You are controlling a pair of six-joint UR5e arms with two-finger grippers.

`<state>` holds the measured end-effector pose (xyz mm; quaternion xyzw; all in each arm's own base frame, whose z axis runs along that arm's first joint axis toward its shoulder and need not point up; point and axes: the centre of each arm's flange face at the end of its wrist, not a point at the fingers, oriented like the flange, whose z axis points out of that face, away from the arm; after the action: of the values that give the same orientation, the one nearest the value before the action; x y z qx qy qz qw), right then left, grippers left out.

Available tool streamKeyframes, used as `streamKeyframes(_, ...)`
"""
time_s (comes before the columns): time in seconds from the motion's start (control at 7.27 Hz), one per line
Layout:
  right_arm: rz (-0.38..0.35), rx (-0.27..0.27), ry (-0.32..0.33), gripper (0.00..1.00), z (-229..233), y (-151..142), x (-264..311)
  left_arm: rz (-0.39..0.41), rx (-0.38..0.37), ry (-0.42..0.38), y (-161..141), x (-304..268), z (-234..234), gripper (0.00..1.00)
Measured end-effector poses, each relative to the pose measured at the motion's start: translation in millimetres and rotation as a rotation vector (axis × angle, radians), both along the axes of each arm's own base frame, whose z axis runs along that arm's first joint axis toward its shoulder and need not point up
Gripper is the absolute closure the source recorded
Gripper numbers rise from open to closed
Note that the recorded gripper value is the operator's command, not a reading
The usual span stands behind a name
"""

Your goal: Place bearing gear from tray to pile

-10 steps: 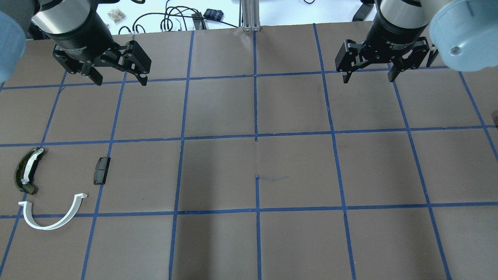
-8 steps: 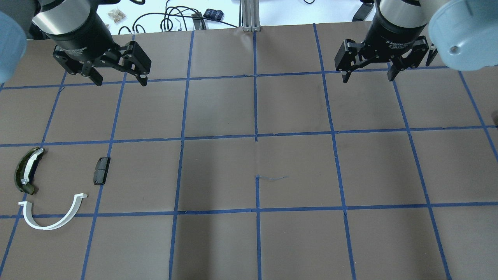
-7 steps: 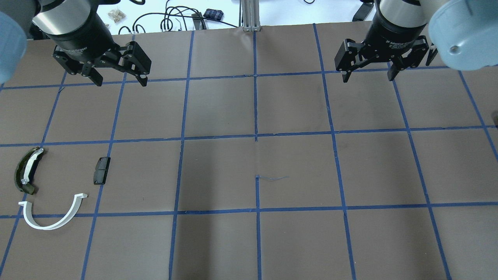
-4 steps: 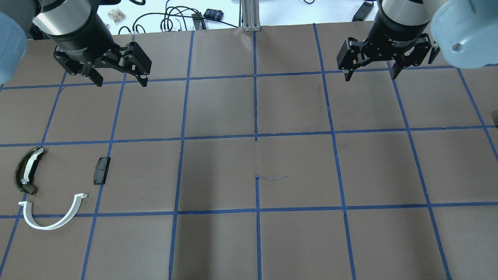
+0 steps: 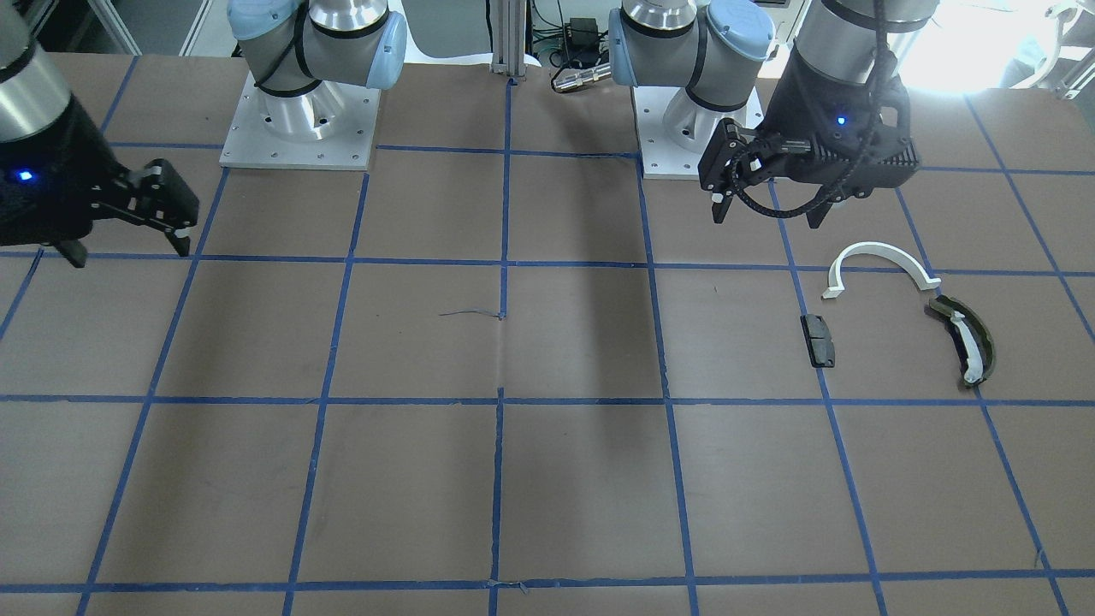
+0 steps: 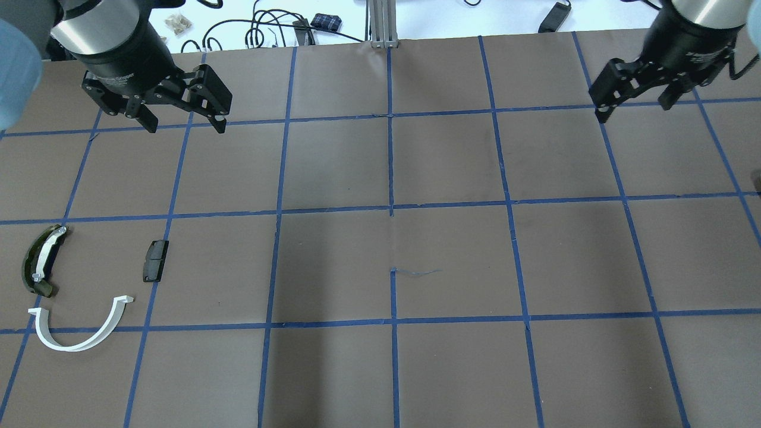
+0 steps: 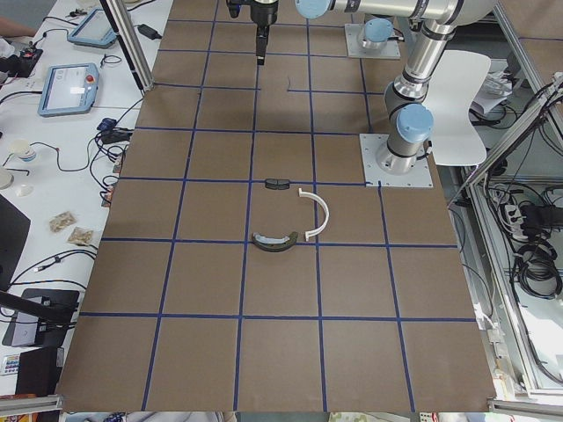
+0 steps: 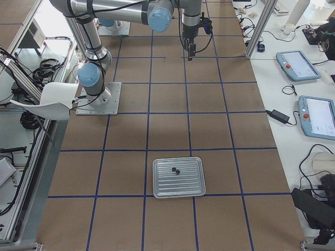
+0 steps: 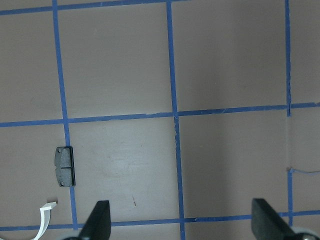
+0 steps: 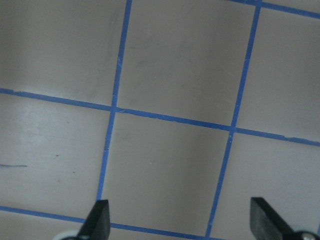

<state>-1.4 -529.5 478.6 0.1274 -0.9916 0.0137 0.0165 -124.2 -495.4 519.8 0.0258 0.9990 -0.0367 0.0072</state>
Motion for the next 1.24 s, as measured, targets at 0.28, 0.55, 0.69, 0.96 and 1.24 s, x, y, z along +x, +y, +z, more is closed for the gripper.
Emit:
streamKeyframes(0.28,0.152,0.044,-0.010,0.01,-33.2,-9.2,-113.7,0.000,0.000,0.000,0.2,-0.1,-0.2,0.00)
streamKeyframes(0.55,0.376,0.056,-0.015,0.00,-97.1,-18.5,-235.8,-0.001,0.001,0.000,0.5,-0.3,-0.3,0.00)
streamKeyframes(0.69,0.507,0.045,0.015,0.00,-132.5,-22.7,-288.0,-0.001,0.000,0.000,0.7,-0.4,0.0,0.00)
streamKeyframes(0.96,0.743,0.045,0.052,0.00,-186.1,-10.4,-367.1,-0.001,-0.001,0.000,0.8,-0.4,0.3,0.00)
streamKeyframes(1.24,0.962,0.066,0.039,0.00,-225.2,-1.0,-400.2,0.000,-0.001,0.000,0.5,-0.3,0.5,0.00)
